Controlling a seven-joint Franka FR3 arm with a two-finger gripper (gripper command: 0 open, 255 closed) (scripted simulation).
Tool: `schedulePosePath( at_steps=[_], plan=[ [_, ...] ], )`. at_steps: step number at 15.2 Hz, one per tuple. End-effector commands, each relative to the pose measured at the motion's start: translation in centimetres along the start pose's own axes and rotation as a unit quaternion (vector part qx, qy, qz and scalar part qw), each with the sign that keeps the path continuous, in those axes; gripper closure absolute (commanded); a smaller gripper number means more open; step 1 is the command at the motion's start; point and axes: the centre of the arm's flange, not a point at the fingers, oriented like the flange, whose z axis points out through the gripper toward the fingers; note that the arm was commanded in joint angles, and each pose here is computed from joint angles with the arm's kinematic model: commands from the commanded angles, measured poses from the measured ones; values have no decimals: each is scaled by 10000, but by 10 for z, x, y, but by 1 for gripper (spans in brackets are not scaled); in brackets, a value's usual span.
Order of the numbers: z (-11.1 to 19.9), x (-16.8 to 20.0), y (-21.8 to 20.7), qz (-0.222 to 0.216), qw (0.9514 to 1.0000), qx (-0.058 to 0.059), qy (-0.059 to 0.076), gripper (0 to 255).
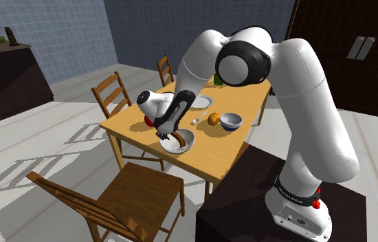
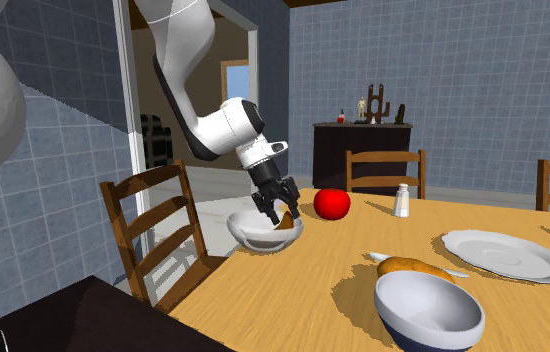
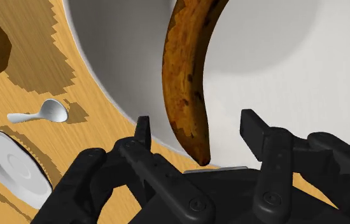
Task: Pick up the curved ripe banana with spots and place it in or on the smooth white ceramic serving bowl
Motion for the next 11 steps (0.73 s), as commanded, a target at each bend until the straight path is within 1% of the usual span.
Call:
schedulePosePath(
  at_steps=[1,3,7,8,11],
  plan=[
    [16,-12,6,-17,9993,-222,-307,255],
    [25,-9,7,-14,9993,-221,-309,255],
    [25,-6,14,-13,9993,-222,-311,255],
    [20,-5,5,-18,9993,-226,-307,255],
    [6,-3,12,-18,9993,-226,-307,255]
  ],
)
